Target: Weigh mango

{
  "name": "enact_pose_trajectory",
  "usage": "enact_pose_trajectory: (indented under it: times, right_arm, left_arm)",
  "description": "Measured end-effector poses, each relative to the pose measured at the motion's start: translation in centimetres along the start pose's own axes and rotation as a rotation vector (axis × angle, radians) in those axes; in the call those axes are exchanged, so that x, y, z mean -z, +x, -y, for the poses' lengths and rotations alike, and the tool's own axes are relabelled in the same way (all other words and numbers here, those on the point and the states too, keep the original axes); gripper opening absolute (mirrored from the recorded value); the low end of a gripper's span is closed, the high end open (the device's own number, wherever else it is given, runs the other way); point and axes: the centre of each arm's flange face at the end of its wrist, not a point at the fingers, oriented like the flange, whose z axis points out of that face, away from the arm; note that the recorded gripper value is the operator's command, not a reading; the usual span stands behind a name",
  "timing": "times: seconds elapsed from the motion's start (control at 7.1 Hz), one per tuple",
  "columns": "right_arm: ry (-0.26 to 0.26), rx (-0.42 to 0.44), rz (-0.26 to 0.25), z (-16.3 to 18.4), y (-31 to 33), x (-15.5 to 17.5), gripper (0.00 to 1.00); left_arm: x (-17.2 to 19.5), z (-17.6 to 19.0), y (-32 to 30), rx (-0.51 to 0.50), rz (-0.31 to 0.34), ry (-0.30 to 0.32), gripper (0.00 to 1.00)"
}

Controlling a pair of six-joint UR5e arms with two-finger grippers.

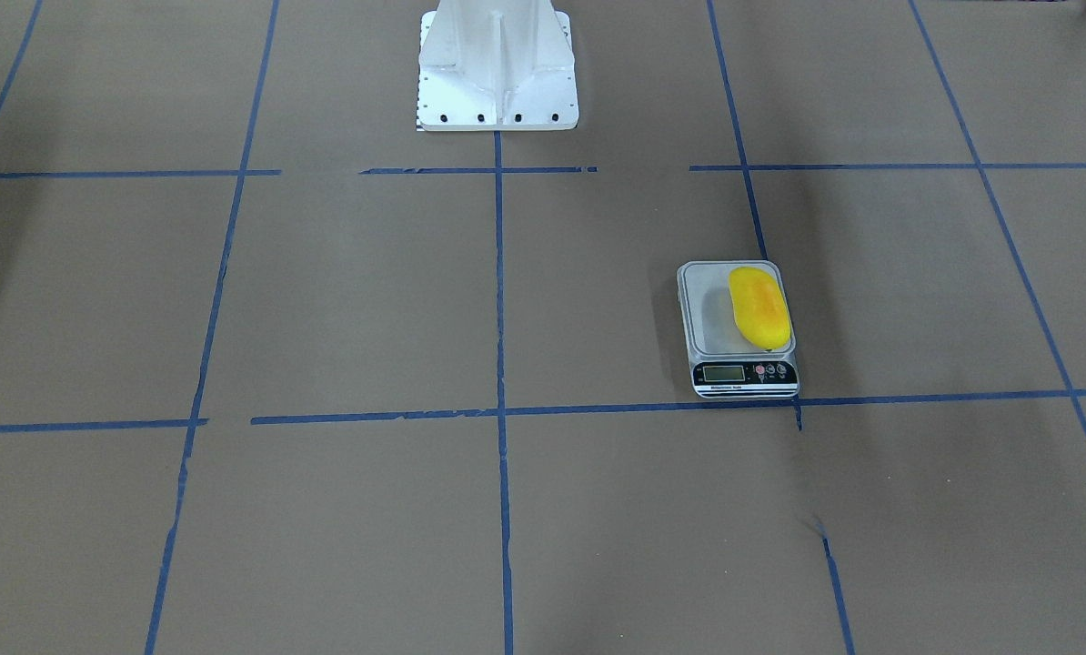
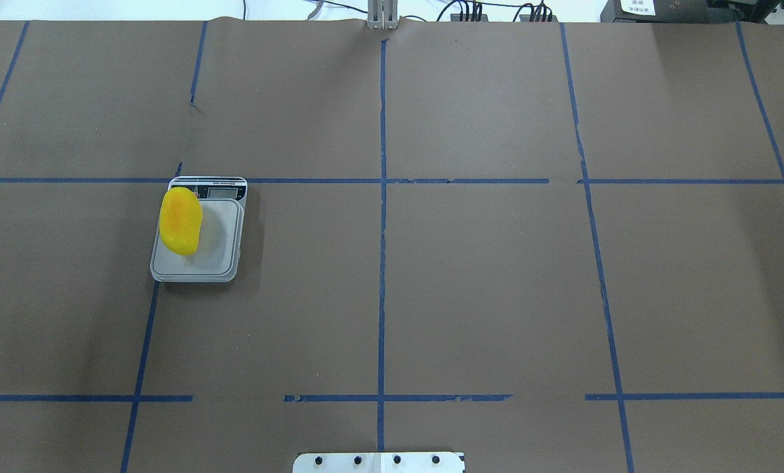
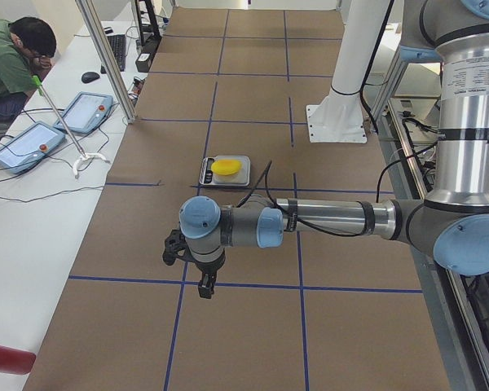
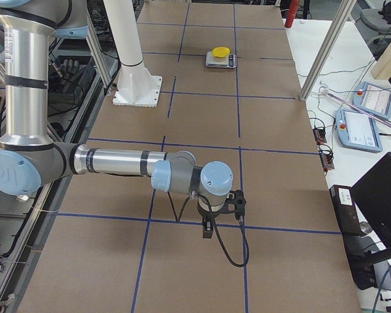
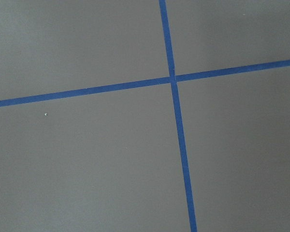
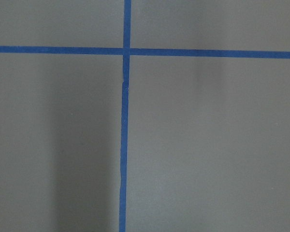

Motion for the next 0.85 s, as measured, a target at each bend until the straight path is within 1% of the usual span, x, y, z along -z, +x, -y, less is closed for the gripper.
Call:
enact_pose_trajectory:
  times: [0.85]
  right_arm:
    - [0.000, 0.000, 0.000, -0.02, 0.01, -0.02, 1.00]
  left_arm:
    - [0.16, 0.02, 0.04, 0.009, 0.001, 0.005, 1.00]
